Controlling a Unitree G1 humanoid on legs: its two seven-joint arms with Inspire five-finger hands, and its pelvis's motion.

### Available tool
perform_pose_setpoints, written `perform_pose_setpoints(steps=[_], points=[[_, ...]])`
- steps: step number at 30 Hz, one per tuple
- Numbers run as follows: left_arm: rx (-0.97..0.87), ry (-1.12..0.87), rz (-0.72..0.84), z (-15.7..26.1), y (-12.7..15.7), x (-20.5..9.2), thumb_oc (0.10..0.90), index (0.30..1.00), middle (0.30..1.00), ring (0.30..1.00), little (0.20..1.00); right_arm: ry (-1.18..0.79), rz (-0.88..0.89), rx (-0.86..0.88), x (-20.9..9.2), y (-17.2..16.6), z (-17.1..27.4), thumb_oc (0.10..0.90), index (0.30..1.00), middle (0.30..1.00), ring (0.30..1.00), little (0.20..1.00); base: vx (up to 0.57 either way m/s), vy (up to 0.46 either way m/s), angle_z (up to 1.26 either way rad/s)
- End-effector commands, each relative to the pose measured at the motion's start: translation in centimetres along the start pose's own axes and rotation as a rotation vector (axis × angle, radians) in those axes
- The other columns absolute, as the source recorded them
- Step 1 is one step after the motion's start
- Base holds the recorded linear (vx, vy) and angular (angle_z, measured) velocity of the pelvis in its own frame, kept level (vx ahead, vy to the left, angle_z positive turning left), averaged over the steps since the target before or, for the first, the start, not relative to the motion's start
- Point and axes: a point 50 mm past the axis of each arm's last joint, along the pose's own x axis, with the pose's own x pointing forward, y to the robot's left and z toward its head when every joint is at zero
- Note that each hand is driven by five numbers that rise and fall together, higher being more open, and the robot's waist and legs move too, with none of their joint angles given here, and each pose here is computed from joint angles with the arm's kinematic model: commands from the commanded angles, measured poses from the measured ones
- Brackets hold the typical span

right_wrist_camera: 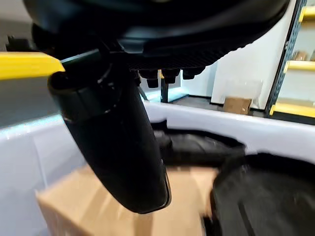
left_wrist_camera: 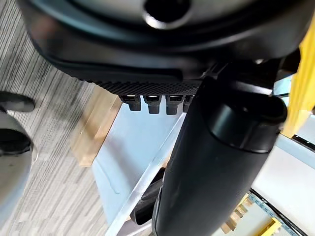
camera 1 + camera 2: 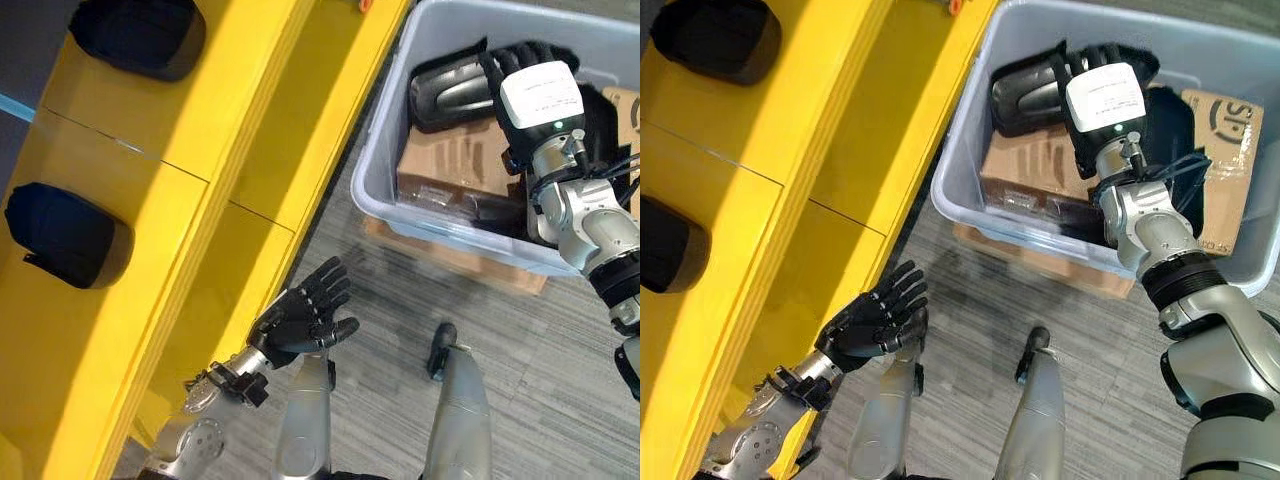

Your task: Move parts from the plastic box to the shelf.

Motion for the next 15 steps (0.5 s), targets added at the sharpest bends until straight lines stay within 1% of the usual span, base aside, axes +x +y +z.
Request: perform_pose_setpoints(steps=[1, 7, 15], points=[[0.035, -0.143, -0.170, 2.6, -2.8, 0.6, 0.900, 1.000, 1.000, 1.000, 1.000, 0.043, -0.253, -0.059, 2.8, -8.2, -1.5, 0.900, 1.000, 1.000, 1.000, 1.000, 0.08, -0.112, 0.04], [0.032, -0.127, -0.175, 2.0, -2.8, 0.0, 0.900, 1.000, 1.000, 1.000, 1.000, 0.066, -0.239, -0.095, 2.8, -7.3, -1.5, 0.900, 1.000, 1.000, 1.000, 1.000, 0.04, -0.086, 0.07], [0.034, -0.125, -0.182, 2.0, -2.8, -0.5, 0.900, 1.000, 1.000, 1.000, 1.000, 0.131, -0.260, -0.159, 3.2, -8.0, -2.2, 0.900, 1.000, 1.000, 1.000, 1.000, 0.01, -0.090, 0.06]])
